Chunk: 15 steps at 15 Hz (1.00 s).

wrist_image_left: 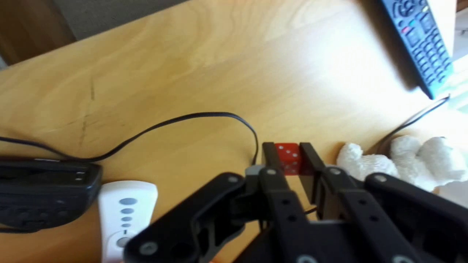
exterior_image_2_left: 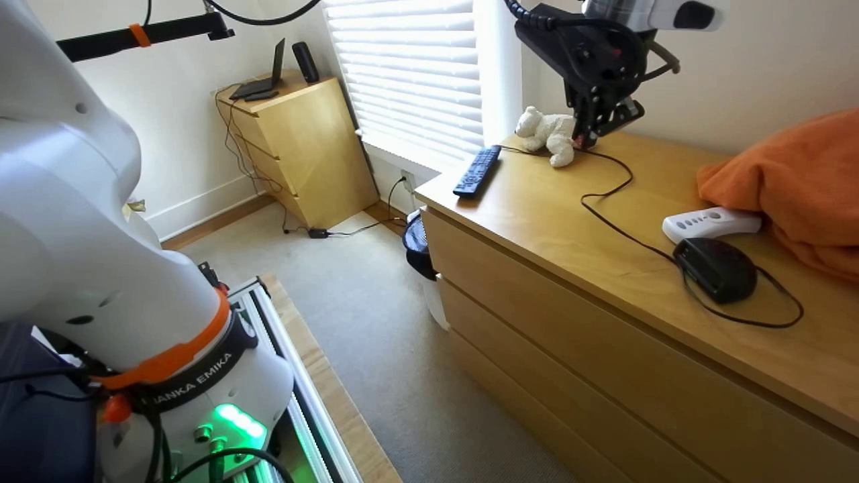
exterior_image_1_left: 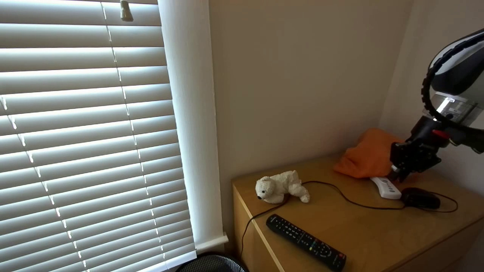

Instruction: Pick up the dice from under the blanket and put it on the chest of drawers top surface

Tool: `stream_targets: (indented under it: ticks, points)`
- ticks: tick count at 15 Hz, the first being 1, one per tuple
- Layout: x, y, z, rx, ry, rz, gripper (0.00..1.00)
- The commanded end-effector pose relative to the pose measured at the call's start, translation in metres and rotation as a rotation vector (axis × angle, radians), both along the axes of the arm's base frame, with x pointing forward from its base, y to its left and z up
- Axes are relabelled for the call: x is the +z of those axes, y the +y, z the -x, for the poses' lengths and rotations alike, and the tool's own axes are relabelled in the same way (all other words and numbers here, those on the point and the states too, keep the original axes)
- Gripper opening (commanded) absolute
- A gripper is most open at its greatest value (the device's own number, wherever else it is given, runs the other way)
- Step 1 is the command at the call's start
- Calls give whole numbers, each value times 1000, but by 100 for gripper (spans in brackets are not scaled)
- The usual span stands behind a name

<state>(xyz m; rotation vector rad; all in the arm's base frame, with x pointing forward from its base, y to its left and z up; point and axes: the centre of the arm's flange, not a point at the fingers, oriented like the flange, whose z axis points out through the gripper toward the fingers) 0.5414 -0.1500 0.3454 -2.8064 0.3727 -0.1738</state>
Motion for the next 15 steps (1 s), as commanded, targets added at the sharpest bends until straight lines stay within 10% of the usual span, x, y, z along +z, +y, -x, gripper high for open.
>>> stream_targets:
  ticks: [1,8,9,15]
  points:
    - [-10,33,15,34,-91,-74,5]
    - [-24,65,1,35,-287,-133,5]
    - [-23,67,2,39,-293,-136,44]
    - [-23,58,1,43,-316,-66,80]
